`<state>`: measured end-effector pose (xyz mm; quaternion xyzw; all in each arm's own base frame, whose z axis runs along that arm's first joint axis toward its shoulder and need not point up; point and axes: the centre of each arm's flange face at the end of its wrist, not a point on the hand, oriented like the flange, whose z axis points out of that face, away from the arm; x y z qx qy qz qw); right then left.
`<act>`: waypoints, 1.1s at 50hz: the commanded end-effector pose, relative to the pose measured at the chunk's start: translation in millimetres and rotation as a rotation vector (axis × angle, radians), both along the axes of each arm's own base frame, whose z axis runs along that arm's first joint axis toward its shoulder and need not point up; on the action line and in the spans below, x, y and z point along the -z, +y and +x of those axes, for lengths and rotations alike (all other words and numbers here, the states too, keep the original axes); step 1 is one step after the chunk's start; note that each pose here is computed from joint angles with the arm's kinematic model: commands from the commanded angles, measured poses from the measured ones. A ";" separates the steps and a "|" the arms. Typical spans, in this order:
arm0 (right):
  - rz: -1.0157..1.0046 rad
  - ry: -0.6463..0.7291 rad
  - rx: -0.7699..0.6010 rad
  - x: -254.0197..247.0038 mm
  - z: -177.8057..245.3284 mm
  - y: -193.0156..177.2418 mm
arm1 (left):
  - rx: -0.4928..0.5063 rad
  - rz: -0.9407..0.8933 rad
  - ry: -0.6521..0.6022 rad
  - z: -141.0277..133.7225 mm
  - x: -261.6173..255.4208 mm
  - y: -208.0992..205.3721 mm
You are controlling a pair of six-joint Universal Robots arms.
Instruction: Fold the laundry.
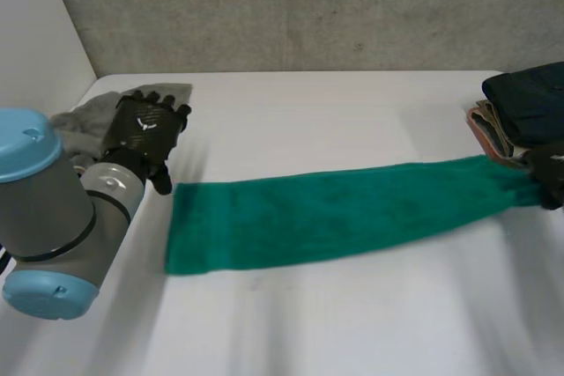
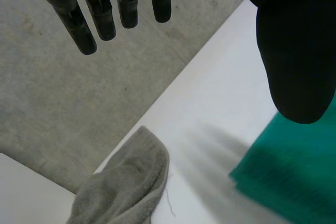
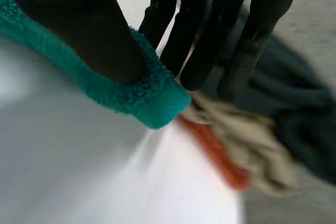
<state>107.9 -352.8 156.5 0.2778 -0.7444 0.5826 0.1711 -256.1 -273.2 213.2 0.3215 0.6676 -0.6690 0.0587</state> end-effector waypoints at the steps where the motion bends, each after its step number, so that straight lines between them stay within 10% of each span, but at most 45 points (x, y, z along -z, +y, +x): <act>1: -0.053 0.208 0.034 -28.5 -18.8 -4.3 | -0.002 -0.026 0.026 4.2 -13.6 7.0; 12: -0.359 0.137 -0.766 -59.8 205.7 98.5 | -0.008 -0.057 0.040 7.9 -26.3 12.3; 24: -0.221 0.117 -1.252 23.7 301.2 217.0 | 0.001 -0.038 0.034 8.1 -20.7 20.5; 40: 0.122 -0.246 -0.686 -11.4 208.3 142.9 | 0.141 -0.001 0.100 -33.6 -14.5 43.7; 55: 0.185 -0.133 -0.530 23.2 156.1 120.3 | 0.304 0.127 0.010 -105.4 78.9 69.8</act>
